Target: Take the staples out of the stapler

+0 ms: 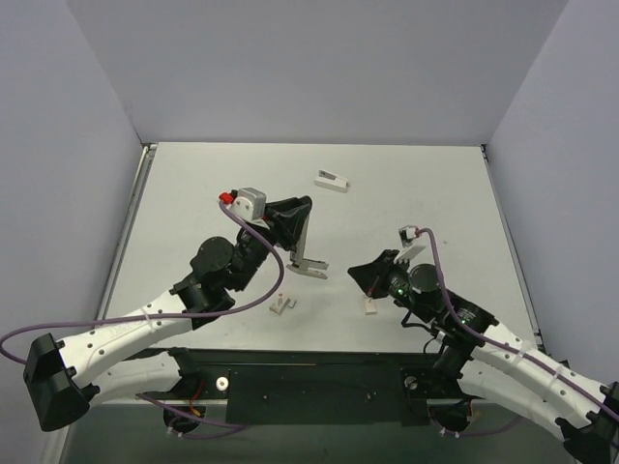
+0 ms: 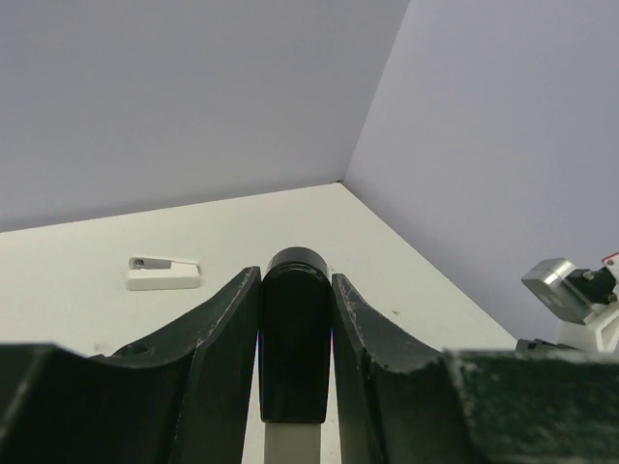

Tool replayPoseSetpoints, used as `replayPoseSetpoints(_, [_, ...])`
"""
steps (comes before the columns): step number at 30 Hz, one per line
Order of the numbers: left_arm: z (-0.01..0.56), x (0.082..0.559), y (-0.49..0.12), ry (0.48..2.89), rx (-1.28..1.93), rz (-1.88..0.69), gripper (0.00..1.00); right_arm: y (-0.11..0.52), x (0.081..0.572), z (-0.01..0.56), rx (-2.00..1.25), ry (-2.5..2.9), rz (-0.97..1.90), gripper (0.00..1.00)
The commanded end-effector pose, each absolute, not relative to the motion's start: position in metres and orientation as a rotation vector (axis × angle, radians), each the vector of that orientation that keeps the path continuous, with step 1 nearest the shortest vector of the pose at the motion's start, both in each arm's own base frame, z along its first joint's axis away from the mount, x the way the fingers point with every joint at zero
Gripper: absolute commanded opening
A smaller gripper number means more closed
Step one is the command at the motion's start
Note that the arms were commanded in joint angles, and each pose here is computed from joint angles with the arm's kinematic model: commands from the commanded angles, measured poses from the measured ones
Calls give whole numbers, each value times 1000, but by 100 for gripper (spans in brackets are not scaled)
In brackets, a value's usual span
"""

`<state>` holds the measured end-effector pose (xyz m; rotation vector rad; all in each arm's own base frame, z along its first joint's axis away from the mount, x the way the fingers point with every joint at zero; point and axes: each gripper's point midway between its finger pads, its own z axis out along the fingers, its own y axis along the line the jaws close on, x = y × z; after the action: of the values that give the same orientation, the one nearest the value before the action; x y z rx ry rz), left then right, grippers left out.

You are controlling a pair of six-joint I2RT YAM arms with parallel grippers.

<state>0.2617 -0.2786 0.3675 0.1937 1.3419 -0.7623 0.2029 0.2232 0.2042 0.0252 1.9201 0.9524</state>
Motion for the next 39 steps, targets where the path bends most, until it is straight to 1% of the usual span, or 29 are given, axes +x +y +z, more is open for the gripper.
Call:
replayPoseSetpoints(1, [401, 255, -258, 1267, 64, -813, 0, 233, 187, 173, 12, 2019, 983, 0])
replayPoseSetpoints(6, [399, 256, -250, 1290, 18, -799, 0, 256, 172, 150, -6, 2067, 1047, 0])
replayPoseSetpoints(10, [395, 257, -245, 1315, -18, -794, 0, 271, 170, 139, 16, 2080, 1063, 0])
replayPoseSetpoints(20, [370, 257, -226, 1387, -167, -801, 0, 293, 182, 124, 124, 2061, 1039, 0])
replayPoseSetpoints(30, [356, 249, -220, 1440, -205, -835, 0, 301, 198, 139, 136, 2021, 987, 0])
replayPoseSetpoints(39, [332, 230, -228, 1544, -118, -906, 0, 300, 210, 156, 32, 1977, 879, 0])
